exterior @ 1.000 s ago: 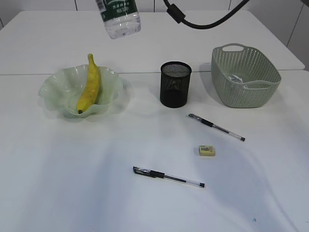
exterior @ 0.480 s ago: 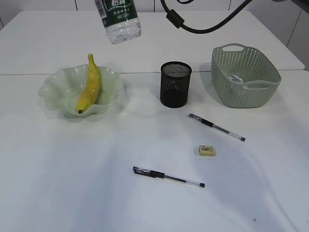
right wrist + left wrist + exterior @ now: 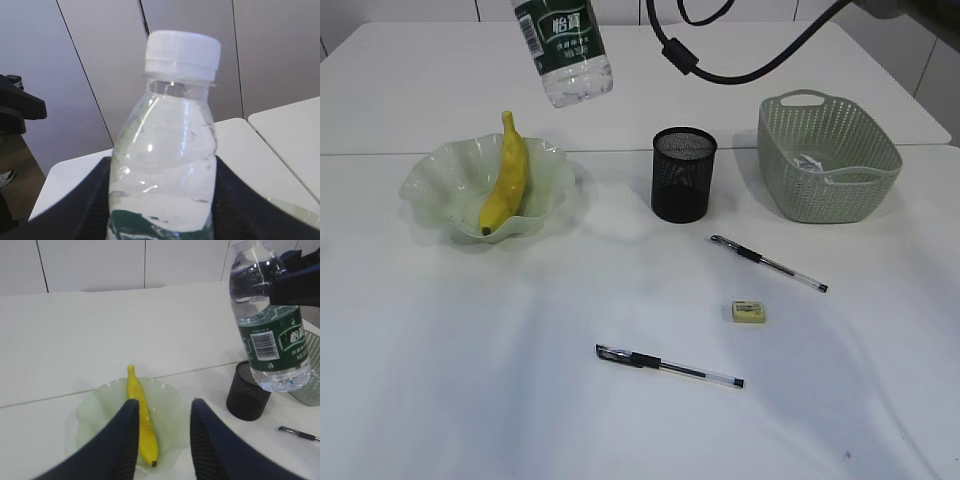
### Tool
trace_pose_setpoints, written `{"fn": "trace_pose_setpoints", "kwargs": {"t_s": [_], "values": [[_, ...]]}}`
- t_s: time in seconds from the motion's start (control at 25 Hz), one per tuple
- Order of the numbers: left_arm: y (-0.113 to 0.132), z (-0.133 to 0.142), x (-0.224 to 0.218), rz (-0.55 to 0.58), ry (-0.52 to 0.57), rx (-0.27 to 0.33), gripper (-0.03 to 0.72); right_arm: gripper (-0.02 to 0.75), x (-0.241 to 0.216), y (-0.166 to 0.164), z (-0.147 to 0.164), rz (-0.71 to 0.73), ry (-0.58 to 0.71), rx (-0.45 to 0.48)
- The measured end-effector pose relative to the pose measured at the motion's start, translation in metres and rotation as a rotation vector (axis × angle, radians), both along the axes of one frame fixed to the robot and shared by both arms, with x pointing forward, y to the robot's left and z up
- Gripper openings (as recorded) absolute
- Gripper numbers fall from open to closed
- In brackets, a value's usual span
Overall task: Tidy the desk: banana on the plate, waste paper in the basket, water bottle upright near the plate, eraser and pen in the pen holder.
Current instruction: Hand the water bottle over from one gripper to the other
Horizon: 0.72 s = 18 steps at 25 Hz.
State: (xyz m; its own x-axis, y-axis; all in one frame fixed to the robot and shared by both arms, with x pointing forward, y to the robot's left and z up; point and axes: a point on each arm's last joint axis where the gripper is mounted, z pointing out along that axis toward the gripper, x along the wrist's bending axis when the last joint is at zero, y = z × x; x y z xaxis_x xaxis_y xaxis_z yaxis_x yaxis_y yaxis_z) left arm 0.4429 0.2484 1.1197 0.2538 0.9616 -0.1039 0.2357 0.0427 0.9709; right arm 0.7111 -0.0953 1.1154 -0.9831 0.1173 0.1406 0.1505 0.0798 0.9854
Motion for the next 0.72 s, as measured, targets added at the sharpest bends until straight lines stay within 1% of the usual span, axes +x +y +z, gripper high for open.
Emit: {"fn": "trace_pose_setpoints", "kwargs": {"t_s": [0.2,0.44,0.56,0.72], "values": [[-0.005,-0.006,-0.001,0.008,-0.051,-0.007,0.239,0.377,0.0,0.0,0.0,0.001,-0.003,0.001],[-0.022,-0.018,-0.009,-0.024,-0.155,-0.022,0.239,0.377,0.0,0.0,0.0,0.0,-0.003,0.005],[-0.028,-0.021,-0.012,-0.041,-0.183,-0.028,0.239,0.377,0.0,0.0,0.0,0.0,-0.003,0.007],[-0.03,-0.024,-0.014,-0.048,-0.187,-0.025,0.239,0.377,0.0,-0.001,0.001,-0.001,-0.006,0.01]]}}
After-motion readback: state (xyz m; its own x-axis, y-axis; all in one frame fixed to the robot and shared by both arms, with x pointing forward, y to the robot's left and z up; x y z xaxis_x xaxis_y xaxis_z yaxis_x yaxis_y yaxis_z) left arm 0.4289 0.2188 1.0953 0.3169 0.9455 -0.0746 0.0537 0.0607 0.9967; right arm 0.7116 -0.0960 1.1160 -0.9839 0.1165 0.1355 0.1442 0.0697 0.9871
